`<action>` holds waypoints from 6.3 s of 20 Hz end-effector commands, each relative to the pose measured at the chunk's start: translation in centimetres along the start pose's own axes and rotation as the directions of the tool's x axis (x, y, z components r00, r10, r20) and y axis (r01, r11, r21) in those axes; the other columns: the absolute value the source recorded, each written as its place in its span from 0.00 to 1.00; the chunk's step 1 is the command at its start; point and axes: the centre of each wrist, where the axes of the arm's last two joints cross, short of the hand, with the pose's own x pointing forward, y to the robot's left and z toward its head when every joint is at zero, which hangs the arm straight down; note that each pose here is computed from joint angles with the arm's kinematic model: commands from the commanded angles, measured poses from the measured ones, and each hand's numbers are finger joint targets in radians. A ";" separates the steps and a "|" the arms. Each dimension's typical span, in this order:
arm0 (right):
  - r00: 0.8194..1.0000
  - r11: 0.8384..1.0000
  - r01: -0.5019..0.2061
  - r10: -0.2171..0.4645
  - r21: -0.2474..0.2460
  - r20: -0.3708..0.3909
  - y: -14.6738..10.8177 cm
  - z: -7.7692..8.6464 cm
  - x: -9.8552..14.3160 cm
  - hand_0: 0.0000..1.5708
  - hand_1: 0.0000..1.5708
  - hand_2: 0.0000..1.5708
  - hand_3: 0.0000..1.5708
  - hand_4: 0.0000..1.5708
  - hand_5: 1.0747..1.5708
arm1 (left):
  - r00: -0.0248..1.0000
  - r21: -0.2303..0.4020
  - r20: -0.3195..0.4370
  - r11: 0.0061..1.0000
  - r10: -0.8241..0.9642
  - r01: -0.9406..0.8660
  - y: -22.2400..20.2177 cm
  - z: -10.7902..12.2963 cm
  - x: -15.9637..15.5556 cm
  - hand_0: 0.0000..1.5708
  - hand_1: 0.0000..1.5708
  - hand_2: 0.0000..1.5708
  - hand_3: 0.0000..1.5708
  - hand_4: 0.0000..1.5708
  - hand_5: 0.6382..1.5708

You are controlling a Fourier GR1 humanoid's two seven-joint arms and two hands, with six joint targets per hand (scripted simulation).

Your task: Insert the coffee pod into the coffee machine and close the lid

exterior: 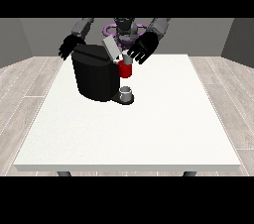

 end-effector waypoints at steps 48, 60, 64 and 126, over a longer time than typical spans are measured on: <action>0.999 0.999 0.021 -0.019 -0.048 0.051 -0.8 -0.9 0.5 0.00 0.00 0.00 0.00 0.30 1.00 | 0.983 -0.115 0.052 0.977 -0.174 0.179 -0.5 -0.3 0.3 0.00 0.00 0.00 0.00 0.00 1.00; 0.998 0.995 0.019 -0.026 -0.102 -0.061 -0.4 0.5 -2.5 0.00 0.00 0.00 0.00 0.25 1.00 | 0.989 -0.153 0.032 0.977 -0.145 0.148 -2.0 -0.9 2.3 0.00 0.00 0.00 0.00 0.00 1.00; 0.998 0.993 0.004 -0.012 -0.122 -0.067 -2.5 1.4 -3.7 0.00 0.00 0.00 0.00 0.26 1.00 | 0.990 -0.150 0.045 0.979 -0.134 0.139 -2.8 0.2 0.1 0.00 0.00 0.00 0.00 0.00 1.00; 0.997 0.985 -0.073 0.075 0.156 -0.009 -3.0 -6.5 3.1 0.00 0.00 0.00 0.00 0.00 1.00 | 0.581 0.015 -0.055 0.583 0.812 -0.812 -17.6 18.0 -6.1 0.00 0.00 0.00 0.00 0.00 1.00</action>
